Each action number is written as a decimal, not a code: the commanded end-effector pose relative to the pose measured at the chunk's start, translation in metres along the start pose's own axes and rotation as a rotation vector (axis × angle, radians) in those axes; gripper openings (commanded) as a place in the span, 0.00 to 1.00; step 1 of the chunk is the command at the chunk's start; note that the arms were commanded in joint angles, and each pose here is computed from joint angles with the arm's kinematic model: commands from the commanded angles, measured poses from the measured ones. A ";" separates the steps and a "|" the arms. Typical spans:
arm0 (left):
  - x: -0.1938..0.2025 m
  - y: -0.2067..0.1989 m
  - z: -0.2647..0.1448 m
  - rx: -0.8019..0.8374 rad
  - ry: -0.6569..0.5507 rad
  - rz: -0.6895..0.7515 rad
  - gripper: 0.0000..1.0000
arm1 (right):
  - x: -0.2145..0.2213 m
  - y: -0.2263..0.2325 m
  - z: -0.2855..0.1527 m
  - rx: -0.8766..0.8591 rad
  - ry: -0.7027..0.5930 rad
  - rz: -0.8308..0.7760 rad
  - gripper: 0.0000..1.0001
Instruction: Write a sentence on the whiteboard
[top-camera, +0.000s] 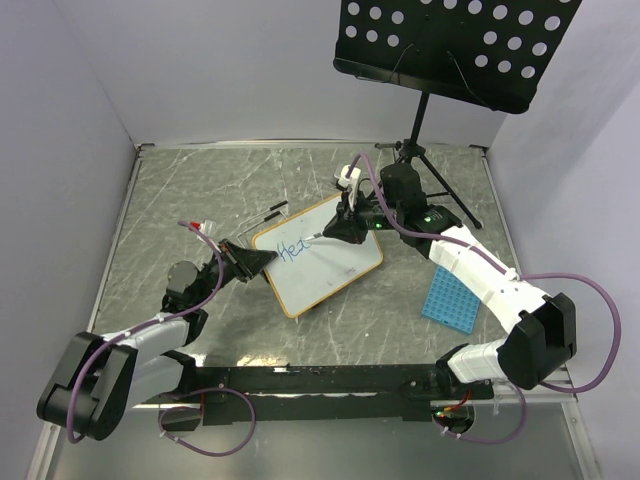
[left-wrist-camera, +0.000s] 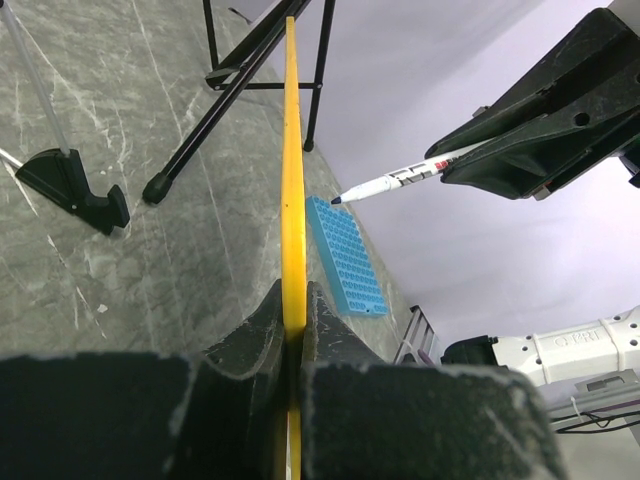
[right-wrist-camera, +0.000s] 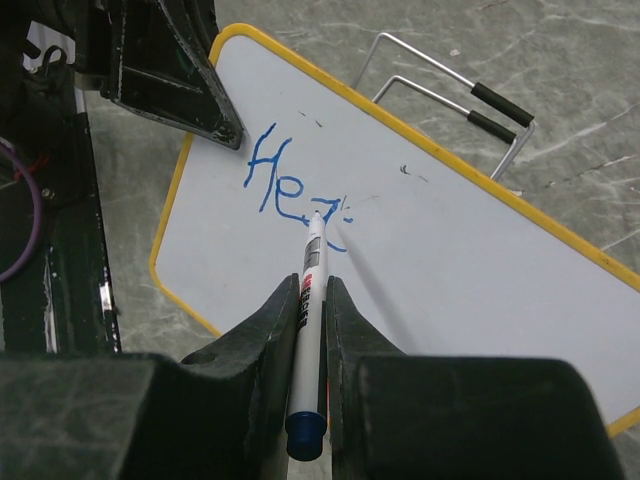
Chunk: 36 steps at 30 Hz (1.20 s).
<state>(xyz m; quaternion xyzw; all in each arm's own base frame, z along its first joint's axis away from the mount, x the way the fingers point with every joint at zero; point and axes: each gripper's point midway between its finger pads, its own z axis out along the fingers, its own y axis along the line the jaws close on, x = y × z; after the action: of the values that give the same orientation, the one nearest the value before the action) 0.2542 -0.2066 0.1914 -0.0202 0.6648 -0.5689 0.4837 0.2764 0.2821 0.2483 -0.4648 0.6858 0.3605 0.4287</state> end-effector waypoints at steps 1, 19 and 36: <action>-0.025 -0.037 0.000 0.131 -0.089 0.069 0.01 | -0.018 0.002 -0.007 -0.004 -0.055 -0.055 0.00; -0.025 -0.039 0.000 0.145 -0.089 0.059 0.01 | -0.015 -0.009 -0.001 0.026 -0.028 -0.060 0.00; -0.026 -0.042 0.001 0.159 -0.086 0.060 0.01 | -0.020 -0.023 0.004 0.078 -0.029 -0.040 0.00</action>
<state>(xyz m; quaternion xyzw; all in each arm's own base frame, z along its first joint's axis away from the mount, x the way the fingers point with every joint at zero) 0.2534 -0.2068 0.1941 -0.0185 0.6612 -0.5719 0.4853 0.2898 0.2798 0.2364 -0.4600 0.7015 0.3349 0.4291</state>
